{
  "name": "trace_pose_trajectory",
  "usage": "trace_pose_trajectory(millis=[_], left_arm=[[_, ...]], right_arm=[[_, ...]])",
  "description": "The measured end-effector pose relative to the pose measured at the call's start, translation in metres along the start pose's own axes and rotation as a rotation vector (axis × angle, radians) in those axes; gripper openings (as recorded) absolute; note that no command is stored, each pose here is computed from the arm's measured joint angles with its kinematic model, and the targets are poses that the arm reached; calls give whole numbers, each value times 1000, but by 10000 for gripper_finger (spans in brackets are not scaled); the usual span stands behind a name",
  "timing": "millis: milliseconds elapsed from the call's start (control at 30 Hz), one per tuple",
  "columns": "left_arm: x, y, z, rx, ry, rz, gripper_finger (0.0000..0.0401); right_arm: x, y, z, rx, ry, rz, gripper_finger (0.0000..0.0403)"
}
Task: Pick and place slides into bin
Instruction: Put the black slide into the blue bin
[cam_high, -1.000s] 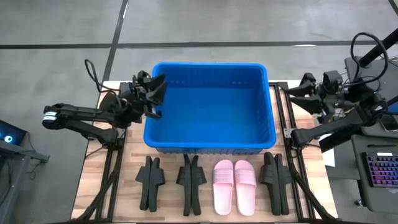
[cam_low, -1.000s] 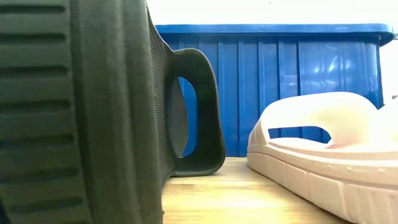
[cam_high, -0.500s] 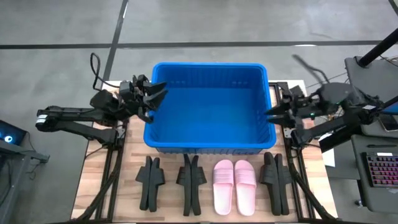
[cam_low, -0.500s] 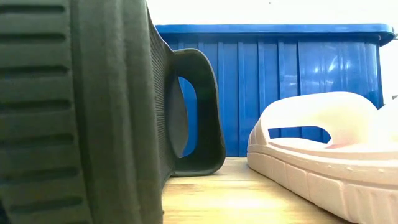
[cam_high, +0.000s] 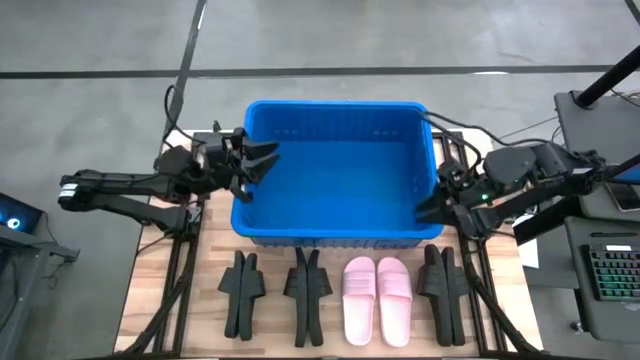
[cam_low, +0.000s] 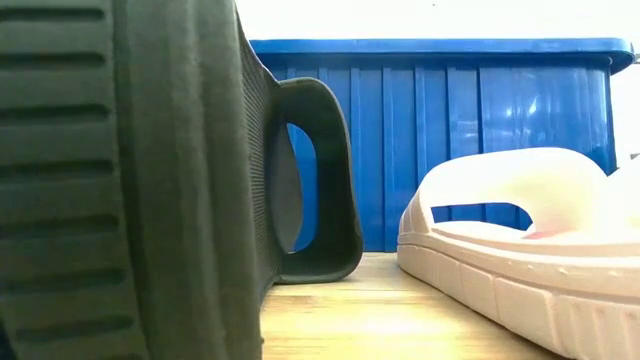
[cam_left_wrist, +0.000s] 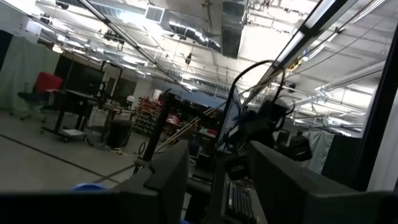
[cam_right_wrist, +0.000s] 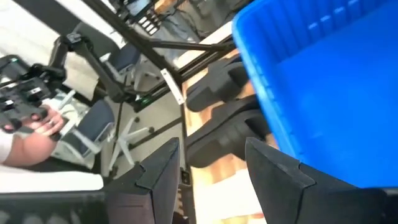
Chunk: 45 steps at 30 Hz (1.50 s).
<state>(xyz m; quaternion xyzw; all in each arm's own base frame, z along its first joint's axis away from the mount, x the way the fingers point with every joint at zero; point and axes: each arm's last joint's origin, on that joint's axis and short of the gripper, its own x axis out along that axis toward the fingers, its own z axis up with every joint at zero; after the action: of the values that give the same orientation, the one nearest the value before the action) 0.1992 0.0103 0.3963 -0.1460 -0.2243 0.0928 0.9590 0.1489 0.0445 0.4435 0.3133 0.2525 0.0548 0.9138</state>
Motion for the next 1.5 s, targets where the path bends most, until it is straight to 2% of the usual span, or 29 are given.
trace_pose_trajectory(millis=[300,467,733,867,1133,1367,1500], left_arm=[[4,1,-6,4,17,5,154],[3,1,-4,3,12,5,154],[2,0,-3,3,9,4,154],[2,0,-3,3,10,1,154],[2,-2,-4,0,36,-95,154],[-3,-7,-3,-24,102,-268,154],[-12,-4,-7,-65,233,-242,154]], right_arm=[[23,32,3,-42,105,43,173],[34,41,-1,-41,169,-35,173],[48,46,-9,13,308,-234,173],[60,53,-12,-2,337,-241,173],[82,61,-16,-32,374,-260,173],[93,64,-16,-62,355,-270,173],[90,66,-5,-106,133,-327,173]])
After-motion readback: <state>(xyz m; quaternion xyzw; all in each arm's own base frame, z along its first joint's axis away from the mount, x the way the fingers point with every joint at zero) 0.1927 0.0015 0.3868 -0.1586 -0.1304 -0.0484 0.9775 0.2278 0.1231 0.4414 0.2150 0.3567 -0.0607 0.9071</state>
